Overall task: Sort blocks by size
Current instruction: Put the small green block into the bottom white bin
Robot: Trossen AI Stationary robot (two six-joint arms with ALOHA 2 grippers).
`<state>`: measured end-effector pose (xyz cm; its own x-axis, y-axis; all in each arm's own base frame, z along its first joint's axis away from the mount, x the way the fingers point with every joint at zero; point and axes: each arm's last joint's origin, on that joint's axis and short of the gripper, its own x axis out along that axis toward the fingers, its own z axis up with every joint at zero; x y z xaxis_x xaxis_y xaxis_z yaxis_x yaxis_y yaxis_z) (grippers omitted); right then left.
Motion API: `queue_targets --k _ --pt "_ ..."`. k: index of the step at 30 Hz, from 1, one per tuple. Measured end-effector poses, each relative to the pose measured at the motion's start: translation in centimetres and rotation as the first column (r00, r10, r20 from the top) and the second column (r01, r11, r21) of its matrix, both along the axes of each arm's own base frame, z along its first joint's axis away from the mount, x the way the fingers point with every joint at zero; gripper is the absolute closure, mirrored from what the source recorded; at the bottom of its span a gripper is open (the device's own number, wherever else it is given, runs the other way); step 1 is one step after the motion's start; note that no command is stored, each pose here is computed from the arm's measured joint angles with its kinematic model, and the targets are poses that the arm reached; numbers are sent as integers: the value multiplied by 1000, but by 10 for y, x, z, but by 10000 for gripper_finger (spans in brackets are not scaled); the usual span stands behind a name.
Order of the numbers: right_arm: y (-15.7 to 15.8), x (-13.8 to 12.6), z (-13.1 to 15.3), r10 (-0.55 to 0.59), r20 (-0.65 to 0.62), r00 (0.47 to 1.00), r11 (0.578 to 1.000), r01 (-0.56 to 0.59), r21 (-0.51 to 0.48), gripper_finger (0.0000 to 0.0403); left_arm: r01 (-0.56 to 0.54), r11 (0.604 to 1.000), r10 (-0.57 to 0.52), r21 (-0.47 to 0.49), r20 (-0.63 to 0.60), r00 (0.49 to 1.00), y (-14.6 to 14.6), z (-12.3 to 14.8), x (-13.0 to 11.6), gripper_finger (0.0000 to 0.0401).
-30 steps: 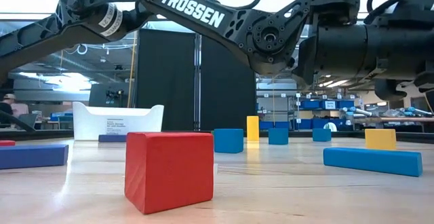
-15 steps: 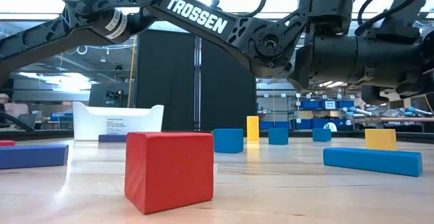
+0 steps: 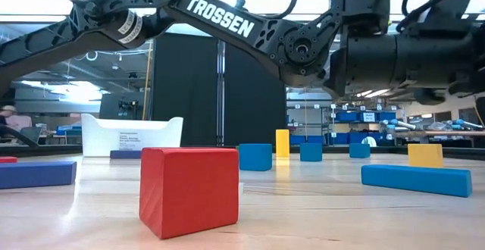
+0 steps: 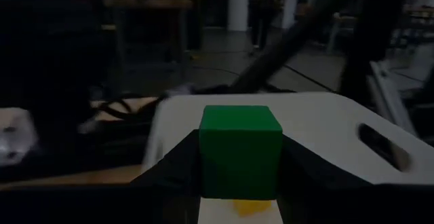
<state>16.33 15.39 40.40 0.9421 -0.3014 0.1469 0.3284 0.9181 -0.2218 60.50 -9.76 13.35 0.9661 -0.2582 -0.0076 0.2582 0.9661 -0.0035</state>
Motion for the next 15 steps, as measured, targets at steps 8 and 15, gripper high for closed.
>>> queue_targets --k 8,15 --pt "0 0 1 0 5 1000 1000 0 7 167 -8 1000 9 8 -33 999 -2 -3 0 262" --pt "0 0 1 0 6 1000 1000 0 7 167 -31 1000 31 5 -53 998 -1 -5 0 262"
